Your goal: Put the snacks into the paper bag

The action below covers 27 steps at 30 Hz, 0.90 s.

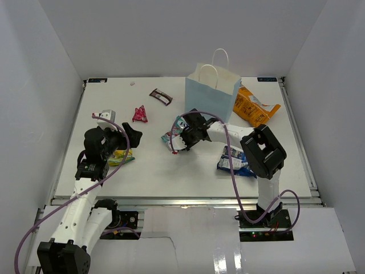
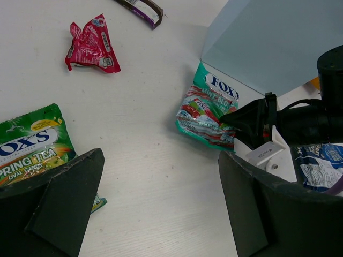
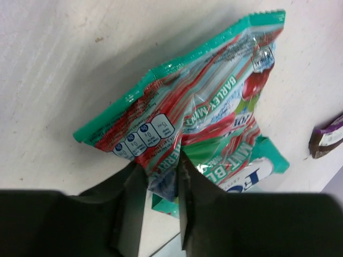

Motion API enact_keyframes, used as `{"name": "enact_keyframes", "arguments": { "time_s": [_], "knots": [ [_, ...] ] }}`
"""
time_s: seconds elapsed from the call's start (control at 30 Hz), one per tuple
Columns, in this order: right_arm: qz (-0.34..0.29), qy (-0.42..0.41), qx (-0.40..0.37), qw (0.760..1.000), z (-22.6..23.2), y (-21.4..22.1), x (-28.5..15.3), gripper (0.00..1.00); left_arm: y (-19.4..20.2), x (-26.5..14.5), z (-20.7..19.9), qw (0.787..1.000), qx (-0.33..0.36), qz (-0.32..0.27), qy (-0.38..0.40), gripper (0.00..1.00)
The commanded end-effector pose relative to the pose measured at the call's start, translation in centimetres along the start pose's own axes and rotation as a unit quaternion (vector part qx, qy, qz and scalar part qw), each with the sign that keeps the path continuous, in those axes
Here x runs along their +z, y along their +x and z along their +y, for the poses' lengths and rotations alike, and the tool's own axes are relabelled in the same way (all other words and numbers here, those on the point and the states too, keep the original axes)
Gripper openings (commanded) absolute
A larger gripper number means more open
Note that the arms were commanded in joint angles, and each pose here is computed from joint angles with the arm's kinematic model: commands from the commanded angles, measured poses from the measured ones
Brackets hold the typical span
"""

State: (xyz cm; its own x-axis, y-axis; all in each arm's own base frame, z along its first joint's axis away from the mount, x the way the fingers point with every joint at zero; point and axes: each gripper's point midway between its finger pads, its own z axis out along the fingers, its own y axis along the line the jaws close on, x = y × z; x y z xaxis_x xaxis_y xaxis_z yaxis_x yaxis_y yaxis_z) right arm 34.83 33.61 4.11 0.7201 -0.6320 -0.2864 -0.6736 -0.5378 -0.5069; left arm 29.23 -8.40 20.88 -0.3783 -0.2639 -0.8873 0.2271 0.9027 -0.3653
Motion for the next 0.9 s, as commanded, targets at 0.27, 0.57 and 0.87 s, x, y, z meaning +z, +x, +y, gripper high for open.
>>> {"name": "enact_keyframes", "arguments": {
  "time_s": [0.27, 0.57, 0.87],
  "knots": [
    [-0.196, 0.018, 0.148, 0.969, -1.3, -8.7, -8.7, 0.11, -2.1, -0.8, -0.5, 1.0, 0.01, -0.028, 0.0, 0.98],
    [-0.371, 0.102, 0.255, 0.887, -7.4, -13.1, -25.7, 0.08, -2.3, -1.0, -0.6, 0.999, 0.011, -0.033, 0.001, 0.98],
    [-0.463, 0.231, 0.321, 0.793, -13.2, -9.7, -42.6, 0.08, -2.1, -0.9, -0.5, 1.0, 0.009, -0.029, 0.0, 0.98]
  ]
}}
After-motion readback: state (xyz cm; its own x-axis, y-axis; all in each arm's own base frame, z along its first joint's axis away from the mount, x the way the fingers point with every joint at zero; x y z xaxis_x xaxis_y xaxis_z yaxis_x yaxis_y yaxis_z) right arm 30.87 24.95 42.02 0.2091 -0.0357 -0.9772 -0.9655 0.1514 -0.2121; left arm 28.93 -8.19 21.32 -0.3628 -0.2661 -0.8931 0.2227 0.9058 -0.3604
